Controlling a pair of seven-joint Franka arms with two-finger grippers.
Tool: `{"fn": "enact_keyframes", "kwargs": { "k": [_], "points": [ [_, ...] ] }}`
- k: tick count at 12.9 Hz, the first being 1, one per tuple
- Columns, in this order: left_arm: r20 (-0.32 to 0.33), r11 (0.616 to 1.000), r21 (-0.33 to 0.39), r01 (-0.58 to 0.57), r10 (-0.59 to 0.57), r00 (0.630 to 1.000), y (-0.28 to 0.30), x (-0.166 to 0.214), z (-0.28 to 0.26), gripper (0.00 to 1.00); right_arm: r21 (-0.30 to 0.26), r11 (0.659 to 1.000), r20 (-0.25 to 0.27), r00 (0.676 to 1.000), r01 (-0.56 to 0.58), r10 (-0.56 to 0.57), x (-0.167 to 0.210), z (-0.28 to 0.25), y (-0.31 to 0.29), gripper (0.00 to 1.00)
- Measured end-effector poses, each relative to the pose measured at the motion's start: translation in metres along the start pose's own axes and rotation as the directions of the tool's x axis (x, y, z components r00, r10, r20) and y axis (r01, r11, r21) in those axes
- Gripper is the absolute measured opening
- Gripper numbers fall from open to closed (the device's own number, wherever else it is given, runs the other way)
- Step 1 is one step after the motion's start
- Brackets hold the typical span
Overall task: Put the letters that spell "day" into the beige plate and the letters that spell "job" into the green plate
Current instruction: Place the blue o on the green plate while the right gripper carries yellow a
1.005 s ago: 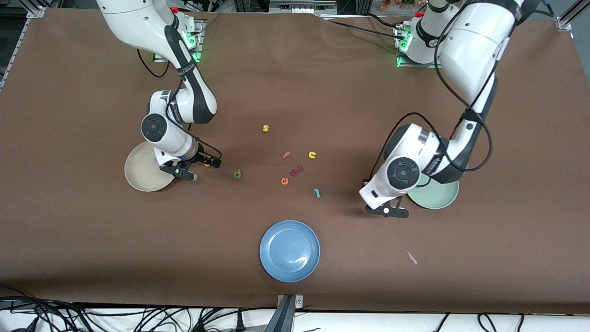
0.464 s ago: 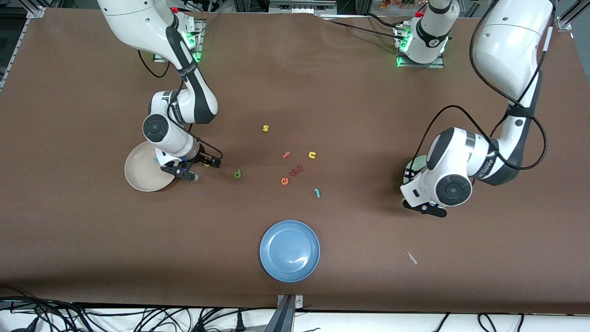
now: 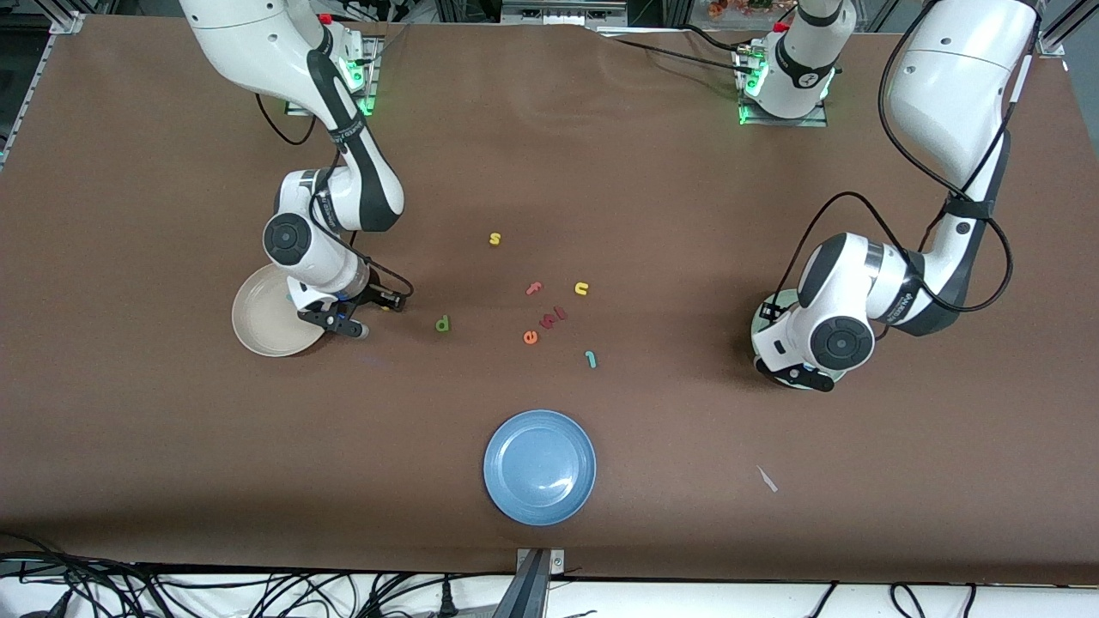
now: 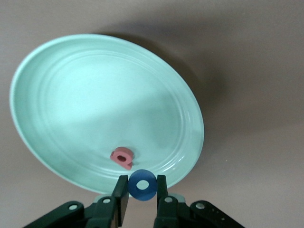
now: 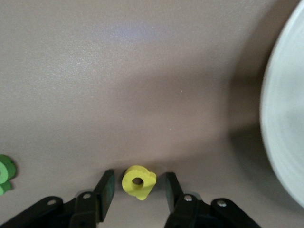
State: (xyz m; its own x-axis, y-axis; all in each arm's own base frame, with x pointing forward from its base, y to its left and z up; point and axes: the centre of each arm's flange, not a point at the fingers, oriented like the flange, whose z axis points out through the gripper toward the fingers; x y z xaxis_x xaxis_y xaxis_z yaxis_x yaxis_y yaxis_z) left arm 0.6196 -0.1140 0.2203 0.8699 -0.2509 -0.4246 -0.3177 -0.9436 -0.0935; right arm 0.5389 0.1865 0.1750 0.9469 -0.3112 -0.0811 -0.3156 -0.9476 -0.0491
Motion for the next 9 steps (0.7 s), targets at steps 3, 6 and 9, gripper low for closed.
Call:
{"fn": "enact_keyframes", "kwargs": {
  "k": [3, 6, 9],
  "points": [
    [-0.059, 1.000, -0.013, -0.014, 0.013, 0.998, 0.007, -0.002, 0.028, 0.25, 0.001, 1.000, -0.002, 1.000, 0.002, -0.002, 0.001, 0.000, 0.000, 0.47],
    [-0.105, 0.999, -0.034, -0.009, 0.005, 0.994, 0.001, -0.003, 0.051, 0.25, 0.003, 1.000, -0.006, 1.000, 0.004, -0.004, 0.001, -0.002, 0.000, 0.34],
    [-0.127, 0.999, -0.050, 0.002, -0.008, 0.992, 0.002, -0.002, 0.050, 0.25, 0.007, 1.000, -0.010, 1.000, 0.006, -0.006, 0.002, -0.003, -0.001, 0.32]
  ]
}}
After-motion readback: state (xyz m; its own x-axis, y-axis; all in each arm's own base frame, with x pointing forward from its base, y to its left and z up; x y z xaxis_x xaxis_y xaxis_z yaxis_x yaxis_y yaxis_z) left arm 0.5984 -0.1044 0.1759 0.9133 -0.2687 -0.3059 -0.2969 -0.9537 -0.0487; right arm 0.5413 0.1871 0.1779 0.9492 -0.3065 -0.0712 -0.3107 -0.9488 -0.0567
